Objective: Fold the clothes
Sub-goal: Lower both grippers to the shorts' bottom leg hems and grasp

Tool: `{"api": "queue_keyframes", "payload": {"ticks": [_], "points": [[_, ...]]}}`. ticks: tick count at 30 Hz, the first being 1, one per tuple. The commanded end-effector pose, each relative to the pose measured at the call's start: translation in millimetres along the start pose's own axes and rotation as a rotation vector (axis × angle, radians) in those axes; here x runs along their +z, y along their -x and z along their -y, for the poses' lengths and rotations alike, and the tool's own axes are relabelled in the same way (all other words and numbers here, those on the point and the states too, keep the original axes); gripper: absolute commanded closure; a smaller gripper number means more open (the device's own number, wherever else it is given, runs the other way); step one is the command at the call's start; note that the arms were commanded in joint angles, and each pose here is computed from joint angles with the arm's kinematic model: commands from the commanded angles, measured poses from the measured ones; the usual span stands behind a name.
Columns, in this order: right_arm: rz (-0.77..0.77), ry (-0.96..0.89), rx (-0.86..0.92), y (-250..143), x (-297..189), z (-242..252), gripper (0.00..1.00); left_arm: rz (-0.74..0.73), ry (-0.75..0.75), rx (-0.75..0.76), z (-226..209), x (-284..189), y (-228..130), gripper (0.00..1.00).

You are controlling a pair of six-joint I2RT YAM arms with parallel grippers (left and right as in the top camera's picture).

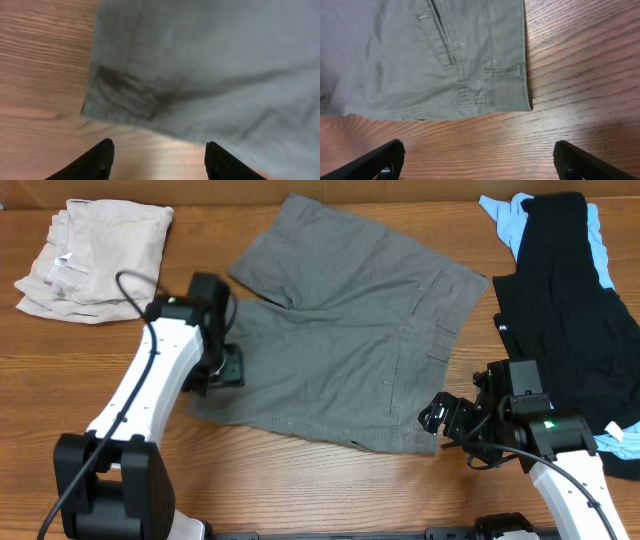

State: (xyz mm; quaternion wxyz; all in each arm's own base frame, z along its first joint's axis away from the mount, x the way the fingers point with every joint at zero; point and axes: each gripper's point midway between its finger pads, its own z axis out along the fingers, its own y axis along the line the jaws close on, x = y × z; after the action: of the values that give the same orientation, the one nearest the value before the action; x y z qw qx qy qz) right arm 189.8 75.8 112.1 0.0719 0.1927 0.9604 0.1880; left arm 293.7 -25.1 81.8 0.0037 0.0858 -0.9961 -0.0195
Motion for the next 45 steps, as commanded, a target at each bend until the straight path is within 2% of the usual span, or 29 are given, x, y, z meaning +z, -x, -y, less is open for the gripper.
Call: {"api": "queue_keyframes", "payload": {"ticks": [1,4,12,20,28,30,34,37,41,45], "points": [[-0.027,-0.011,0.015,-2,14,4,0.02,-0.035,-0.119,-0.019,0,19,-11,0.4],[-0.047,-0.011,0.02,-2,21,5,0.02,-0.005,-0.168,0.027,6,35,-9,0.4],[-0.072,-0.023,0.029,3,33,5,0.02,0.031,-0.163,0.133,7,56,-11,0.4],[-0.069,-0.024,0.028,9,39,5,0.0,0.01,-0.072,0.118,-10,69,-21,0.37],[-0.057,-0.037,0.027,12,40,6,0.0,-0.004,0.107,0.051,-43,85,-34,0.42],[-0.053,-0.034,0.025,13,40,6,0.0,0.004,0.113,0.047,-44,84,-32,0.4],[-0.049,-0.032,0.024,14,40,5,0.0,0.015,0.13,0.048,-46,84,-30,0.32],[-0.048,-0.031,0.023,14,40,5,0.0,0.023,0.128,0.047,-46,84,-28,0.3],[-0.041,-0.03,0.013,16,40,5,0.0,0.037,0.134,0.044,-47,81,-23,0.31],[-0.033,-0.034,-0.002,18,40,5,0.0,0.093,0.122,0.029,-43,71,-4,0.37]]}}
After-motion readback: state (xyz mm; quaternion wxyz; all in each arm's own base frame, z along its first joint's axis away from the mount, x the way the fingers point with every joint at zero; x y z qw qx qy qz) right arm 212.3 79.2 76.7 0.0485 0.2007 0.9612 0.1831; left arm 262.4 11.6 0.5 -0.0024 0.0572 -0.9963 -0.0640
